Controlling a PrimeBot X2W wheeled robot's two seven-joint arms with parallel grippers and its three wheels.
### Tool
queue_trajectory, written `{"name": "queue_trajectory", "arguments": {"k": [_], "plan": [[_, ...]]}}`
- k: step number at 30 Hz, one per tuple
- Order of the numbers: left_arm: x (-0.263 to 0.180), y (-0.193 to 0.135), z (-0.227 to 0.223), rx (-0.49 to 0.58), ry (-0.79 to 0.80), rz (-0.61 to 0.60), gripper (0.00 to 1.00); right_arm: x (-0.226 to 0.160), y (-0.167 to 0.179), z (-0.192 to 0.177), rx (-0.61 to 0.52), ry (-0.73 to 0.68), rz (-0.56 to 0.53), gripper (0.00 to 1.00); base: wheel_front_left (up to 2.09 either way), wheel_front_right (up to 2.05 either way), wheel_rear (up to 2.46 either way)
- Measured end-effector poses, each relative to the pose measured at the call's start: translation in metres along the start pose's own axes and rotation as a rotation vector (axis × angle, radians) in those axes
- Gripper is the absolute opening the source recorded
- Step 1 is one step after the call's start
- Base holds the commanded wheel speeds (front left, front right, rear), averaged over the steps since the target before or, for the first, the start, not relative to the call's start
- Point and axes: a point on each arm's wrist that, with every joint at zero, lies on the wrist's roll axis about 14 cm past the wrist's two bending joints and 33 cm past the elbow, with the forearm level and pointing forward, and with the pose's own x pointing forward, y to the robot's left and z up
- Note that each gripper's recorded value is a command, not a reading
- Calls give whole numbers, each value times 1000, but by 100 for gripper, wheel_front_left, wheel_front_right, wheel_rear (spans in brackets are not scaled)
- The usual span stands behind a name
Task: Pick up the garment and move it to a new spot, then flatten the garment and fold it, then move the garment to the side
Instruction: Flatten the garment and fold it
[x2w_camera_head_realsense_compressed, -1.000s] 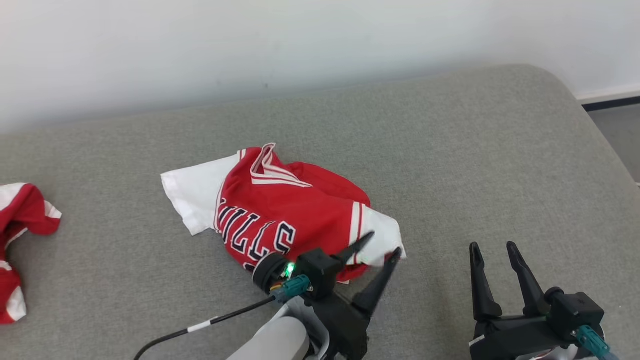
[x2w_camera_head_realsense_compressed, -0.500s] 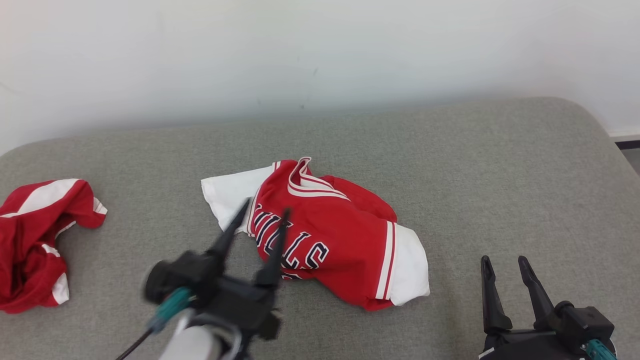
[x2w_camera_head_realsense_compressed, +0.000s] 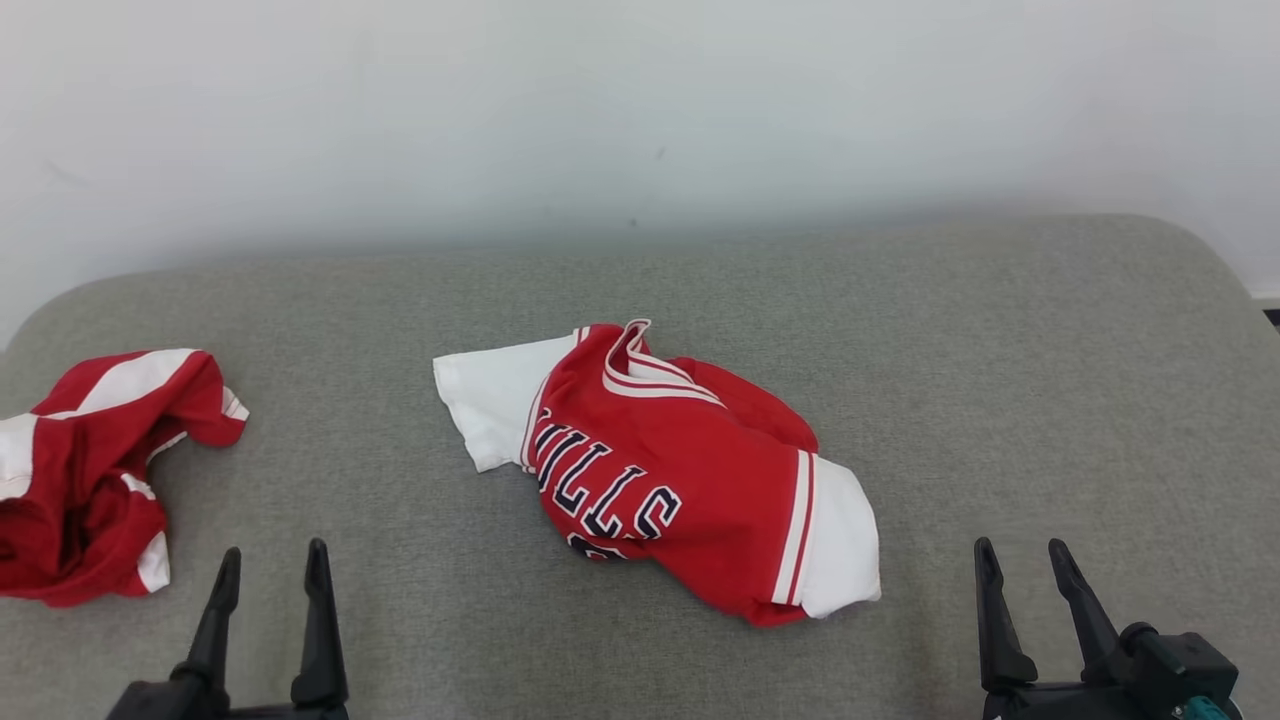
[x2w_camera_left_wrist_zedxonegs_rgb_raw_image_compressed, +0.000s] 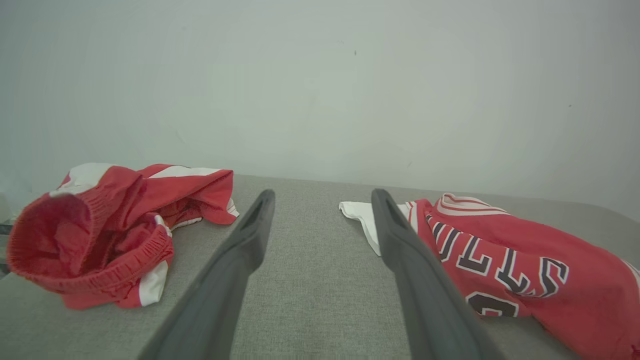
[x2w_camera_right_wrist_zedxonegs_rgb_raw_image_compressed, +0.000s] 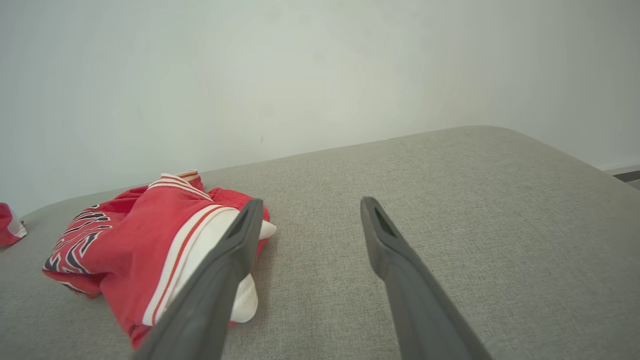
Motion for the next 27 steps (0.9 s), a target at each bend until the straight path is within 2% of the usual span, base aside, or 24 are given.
{"name": "queue_trajectory", "arguments": {"k": [12, 22, 23, 24, 27], "plan": [[-11, 4, 6, -18, -31, 27, 100, 28, 26, -13, -25, 79, 125, 100, 0, 0, 0], [-18, 15, -1, -19, -8, 56, 100, 37, 44, -66, -16, 267, 195, 100, 0, 0, 0], [-18, 16, -2, -19, -6, 58, 100, 37, 46, -72, -12, 285, 200, 71, 0, 0, 0], [-18, 17, -2, -19, -4, 62, 100, 37, 50, -77, -9, 302, 210, 0, 0, 0, 0], [-18, 21, -5, -18, 4, 74, 100, 40, 59, -85, 0, 328, 235, 0, 0, 0, 0]]}}
